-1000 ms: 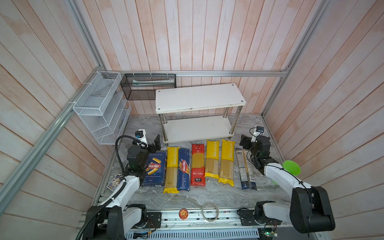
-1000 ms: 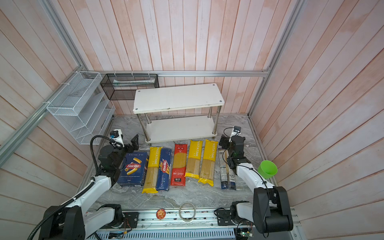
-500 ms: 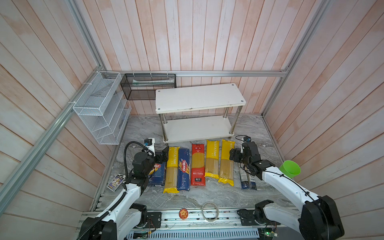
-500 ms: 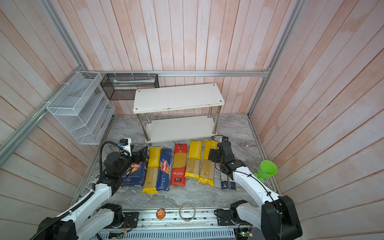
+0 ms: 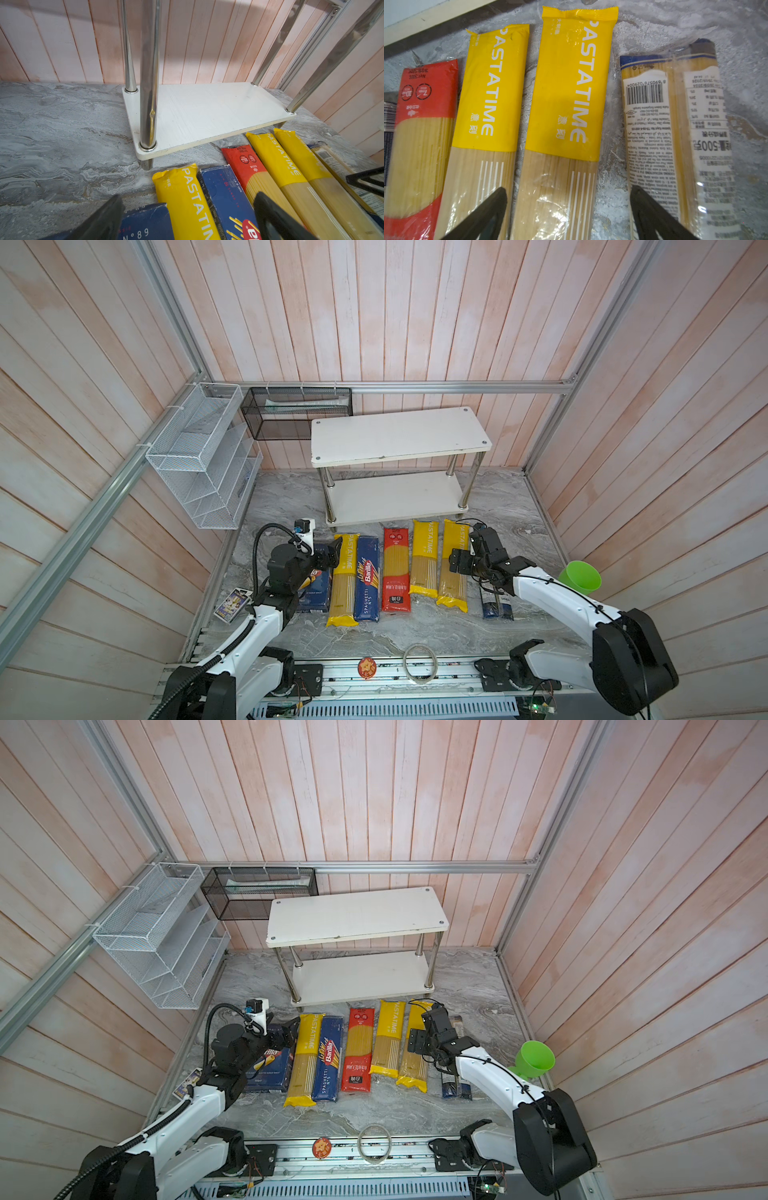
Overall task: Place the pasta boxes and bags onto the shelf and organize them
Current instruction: 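Move the right gripper over the yellow PASTATIME bag while the left arm shifts, then lower the right gripper and close it on the yellow PASTATIME bag's top end, then lift the yellow bag upright with the right gripper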
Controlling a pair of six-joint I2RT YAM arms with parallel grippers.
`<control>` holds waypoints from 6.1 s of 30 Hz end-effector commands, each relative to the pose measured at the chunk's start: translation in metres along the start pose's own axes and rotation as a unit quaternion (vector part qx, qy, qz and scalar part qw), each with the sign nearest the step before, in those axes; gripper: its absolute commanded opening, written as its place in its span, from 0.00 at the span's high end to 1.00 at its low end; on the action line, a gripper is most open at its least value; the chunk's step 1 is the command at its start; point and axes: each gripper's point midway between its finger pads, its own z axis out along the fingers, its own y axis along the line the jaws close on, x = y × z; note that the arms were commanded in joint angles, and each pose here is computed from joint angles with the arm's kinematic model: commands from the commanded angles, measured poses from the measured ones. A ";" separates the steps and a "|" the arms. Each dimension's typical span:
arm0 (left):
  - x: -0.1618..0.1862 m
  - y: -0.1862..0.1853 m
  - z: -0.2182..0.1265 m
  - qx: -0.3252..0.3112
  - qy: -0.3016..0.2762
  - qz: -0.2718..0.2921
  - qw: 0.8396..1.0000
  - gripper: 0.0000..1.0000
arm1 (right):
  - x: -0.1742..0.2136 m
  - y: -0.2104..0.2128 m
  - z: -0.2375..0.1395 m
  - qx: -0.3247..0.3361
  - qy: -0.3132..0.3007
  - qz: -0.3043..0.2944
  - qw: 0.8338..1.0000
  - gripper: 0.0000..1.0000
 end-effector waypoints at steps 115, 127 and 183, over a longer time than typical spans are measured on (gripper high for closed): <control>-0.002 -0.009 -0.021 0.013 -0.028 0.011 0.999 0.00 | 0.000 0.025 0.023 0.051 0.006 -0.004 0.999 0.94; 0.000 -0.013 -0.018 0.024 -0.021 0.014 0.999 0.00 | -0.010 0.028 -0.012 0.016 -0.025 -0.011 0.999 0.95; 0.000 -0.006 -0.030 -0.002 -0.033 0.002 0.999 0.00 | -0.128 0.051 -0.146 -0.100 -0.149 -0.016 0.984 1.00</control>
